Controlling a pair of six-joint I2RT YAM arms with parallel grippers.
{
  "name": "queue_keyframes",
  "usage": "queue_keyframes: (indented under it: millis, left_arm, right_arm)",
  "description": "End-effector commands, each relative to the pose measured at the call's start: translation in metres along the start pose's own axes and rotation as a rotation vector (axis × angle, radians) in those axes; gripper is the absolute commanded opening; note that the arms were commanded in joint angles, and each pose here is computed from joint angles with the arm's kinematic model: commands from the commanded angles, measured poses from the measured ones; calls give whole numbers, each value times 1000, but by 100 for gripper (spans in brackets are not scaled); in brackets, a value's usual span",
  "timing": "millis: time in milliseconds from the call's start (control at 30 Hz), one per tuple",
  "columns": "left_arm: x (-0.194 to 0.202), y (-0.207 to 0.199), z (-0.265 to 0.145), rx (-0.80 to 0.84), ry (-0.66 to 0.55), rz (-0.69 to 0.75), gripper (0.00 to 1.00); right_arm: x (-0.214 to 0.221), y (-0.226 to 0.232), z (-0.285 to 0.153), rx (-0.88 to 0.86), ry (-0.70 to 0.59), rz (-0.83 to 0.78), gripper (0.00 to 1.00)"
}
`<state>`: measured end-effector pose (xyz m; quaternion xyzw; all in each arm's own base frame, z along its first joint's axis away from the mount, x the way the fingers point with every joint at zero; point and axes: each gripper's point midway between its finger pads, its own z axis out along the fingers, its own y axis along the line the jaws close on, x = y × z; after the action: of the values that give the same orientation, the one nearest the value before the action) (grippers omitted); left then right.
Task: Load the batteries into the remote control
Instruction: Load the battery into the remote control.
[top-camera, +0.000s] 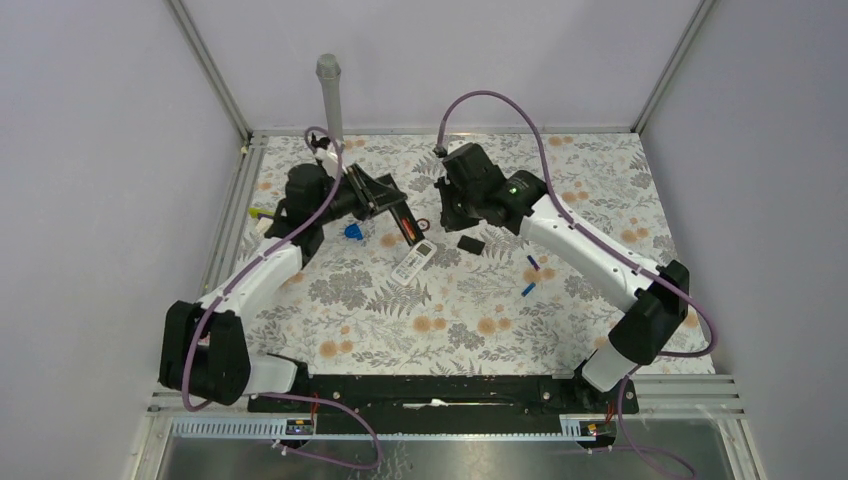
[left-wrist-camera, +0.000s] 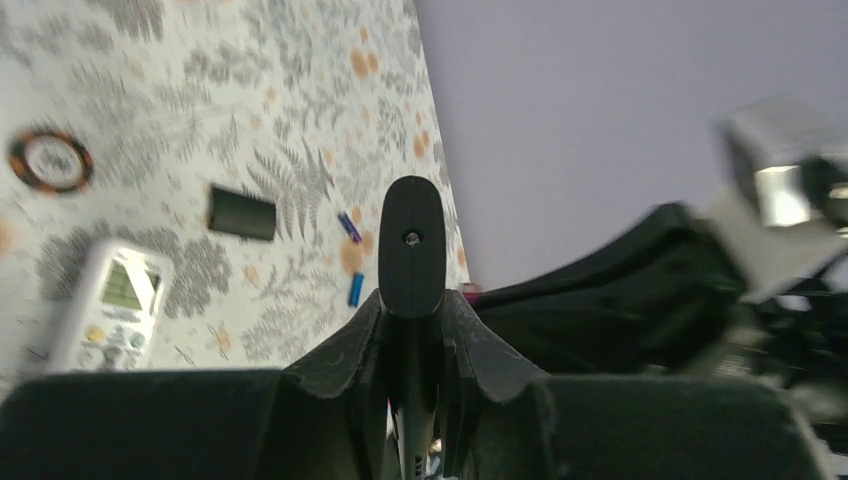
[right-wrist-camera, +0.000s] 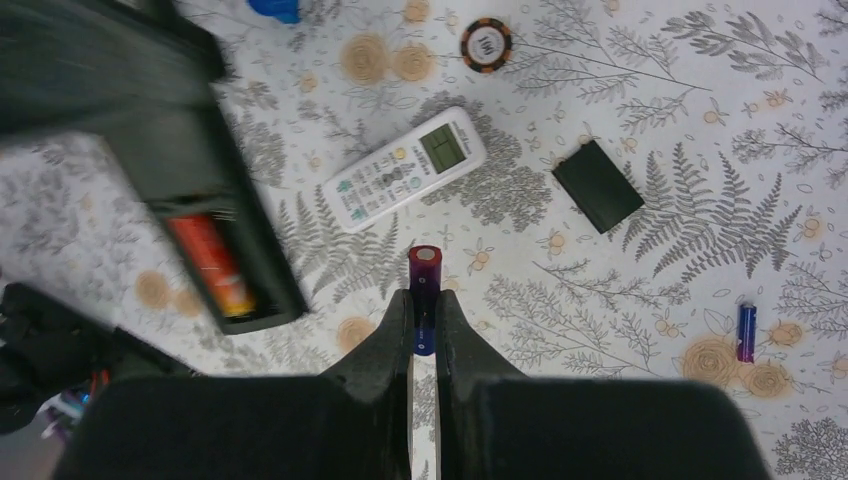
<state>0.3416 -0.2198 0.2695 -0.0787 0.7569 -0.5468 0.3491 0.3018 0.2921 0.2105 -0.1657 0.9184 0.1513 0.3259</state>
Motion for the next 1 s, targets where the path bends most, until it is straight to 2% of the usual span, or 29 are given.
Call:
queue_keyframes:
  millis: [0, 267, 967]
  left_arm:
    - [16, -6, 13, 112, 13, -63, 0]
    - [31, 4, 21, 136, 45, -108, 0]
    - [44, 4, 35, 130, 112, -154, 0]
  right_arm:
    - [7, 11, -38, -76, 95, -44, 4]
    - [24, 36, -50, -217, 214, -40, 6]
    - [20, 42, -18, -225, 229, -65, 6]
